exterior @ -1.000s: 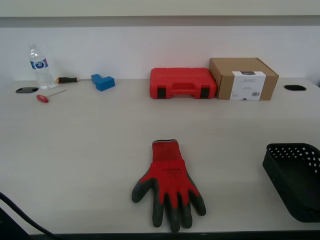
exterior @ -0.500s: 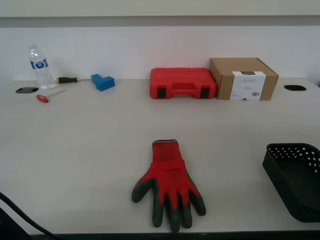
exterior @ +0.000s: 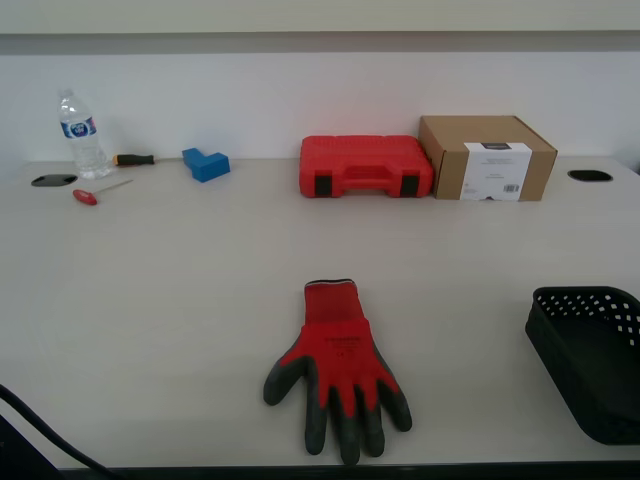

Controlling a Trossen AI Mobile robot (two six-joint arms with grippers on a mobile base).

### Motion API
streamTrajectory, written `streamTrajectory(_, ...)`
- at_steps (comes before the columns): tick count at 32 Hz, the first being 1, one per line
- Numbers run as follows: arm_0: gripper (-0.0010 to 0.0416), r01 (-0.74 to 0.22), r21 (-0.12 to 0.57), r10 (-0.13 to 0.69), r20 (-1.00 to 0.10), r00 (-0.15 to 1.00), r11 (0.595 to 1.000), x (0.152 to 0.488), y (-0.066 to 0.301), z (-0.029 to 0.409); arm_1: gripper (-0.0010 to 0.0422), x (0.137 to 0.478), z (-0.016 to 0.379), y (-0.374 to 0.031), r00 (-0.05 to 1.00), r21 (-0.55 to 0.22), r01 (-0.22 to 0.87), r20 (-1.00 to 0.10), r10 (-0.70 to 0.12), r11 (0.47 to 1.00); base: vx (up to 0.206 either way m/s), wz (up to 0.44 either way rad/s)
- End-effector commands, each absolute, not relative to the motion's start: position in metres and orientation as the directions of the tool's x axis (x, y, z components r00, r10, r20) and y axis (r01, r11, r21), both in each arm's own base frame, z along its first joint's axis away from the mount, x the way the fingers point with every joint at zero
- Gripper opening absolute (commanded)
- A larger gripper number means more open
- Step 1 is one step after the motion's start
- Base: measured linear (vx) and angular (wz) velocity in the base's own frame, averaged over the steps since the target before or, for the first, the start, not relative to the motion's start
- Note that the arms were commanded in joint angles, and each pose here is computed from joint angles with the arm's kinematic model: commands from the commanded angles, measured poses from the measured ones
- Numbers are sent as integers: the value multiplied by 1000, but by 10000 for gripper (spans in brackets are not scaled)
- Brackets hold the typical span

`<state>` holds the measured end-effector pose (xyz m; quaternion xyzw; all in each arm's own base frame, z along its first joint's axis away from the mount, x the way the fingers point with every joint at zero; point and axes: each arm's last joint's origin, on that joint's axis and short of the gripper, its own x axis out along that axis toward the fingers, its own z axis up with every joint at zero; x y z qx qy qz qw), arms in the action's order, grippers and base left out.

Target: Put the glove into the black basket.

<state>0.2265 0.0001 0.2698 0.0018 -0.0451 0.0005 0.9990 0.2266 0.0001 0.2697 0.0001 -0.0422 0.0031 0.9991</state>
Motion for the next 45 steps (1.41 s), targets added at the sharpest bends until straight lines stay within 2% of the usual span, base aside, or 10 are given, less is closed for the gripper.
streamTrajectory(1,1,-4,3,3,94,996,1000,227,0,270,0,227,270,0,996,0,-7,89,7,1000,0,0)
streamTrajectory(11,1,-5,7,5,96,995,1000,227,0,271,0,227,270,0,996,0,-7,89,7,1000,0,0)
streamTrajectory(14,1,-16,90,7,95,995,996,227,1,270,0,227,270,0,996,0,-7,89,7,1000,0,0)
streamTrajectory(15,1,-34,135,22,95,995,990,226,1,270,0,227,270,0,996,0,-7,89,7,1000,0,0)
streamTrajectory(18,1,-215,192,203,80,976,957,228,7,268,0,227,270,0,996,0,-7,89,7,1000,0,0)
streamTrajectory(20,1,-265,292,277,1,961,919,231,14,257,0,227,270,0,996,0,-7,89,7,1000,0,0)
streamTrajectory(24,1,-260,356,349,-210,913,897,234,28,231,0,227,270,0,996,0,-7,89,7,1000,0,0)
streamTrajectory(27,1,-270,379,409,-358,840,885,235,47,209,0,227,270,0,996,0,-7,88,7,1000,0,0)
streamTrajectory(36,1,-422,410,588,-563,580,809,257,139,157,0,227,270,0,996,0,-7,87,6,1000,0,0)
streamTrajectory(45,1,-434,411,512,-847,144,802,297,229,91,0,227,270,0,996,0,-10,87,10,1000,0,0)
